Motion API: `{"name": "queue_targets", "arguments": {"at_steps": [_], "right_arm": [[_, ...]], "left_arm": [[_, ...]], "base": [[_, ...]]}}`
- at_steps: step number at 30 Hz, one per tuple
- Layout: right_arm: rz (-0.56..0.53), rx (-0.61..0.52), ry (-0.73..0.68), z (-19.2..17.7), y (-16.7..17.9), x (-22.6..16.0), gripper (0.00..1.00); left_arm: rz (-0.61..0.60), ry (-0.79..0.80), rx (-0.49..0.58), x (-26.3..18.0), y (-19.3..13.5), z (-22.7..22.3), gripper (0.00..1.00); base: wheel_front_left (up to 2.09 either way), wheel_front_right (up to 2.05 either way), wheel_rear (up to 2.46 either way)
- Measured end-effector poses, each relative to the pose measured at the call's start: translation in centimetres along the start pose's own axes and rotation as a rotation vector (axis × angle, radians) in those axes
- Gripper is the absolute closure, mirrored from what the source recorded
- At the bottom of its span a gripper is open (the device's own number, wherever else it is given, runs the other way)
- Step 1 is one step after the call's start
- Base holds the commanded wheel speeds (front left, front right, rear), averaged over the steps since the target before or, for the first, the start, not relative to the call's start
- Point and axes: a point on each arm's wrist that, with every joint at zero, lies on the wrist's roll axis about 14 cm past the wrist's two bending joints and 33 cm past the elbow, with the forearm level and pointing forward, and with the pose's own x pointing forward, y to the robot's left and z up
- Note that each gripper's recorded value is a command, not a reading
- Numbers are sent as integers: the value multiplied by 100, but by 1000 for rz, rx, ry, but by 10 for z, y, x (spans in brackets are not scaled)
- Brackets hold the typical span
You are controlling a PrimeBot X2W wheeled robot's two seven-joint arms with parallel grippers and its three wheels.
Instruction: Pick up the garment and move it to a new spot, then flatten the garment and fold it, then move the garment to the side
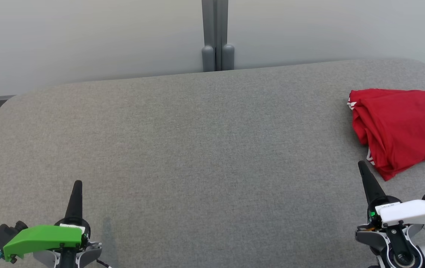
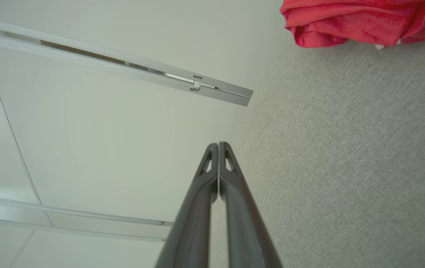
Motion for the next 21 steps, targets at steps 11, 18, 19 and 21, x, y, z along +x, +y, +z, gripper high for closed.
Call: {"name": "queue_targets", "arguments": {"at_steps": [11, 18, 19, 21], "right_arm": [[-6, 91, -7, 3, -2, 2, 100], [-10, 146, -13, 4, -4, 2, 100], [-10, 152, -12, 4, -4, 2, 100], [-9, 167, -15, 5, -4, 3, 100]], "left_arm": [[-19, 5, -94, 3, -5, 1, 100], [-30, 5, -151, 4, -7, 2, 100], [-31, 5, -158, 4, -7, 2, 100], [-33, 6, -173, 4, -8, 2, 100]], "base": [[0, 0, 0], [0, 0, 0], [0, 0, 0], [0, 0, 0]]}}
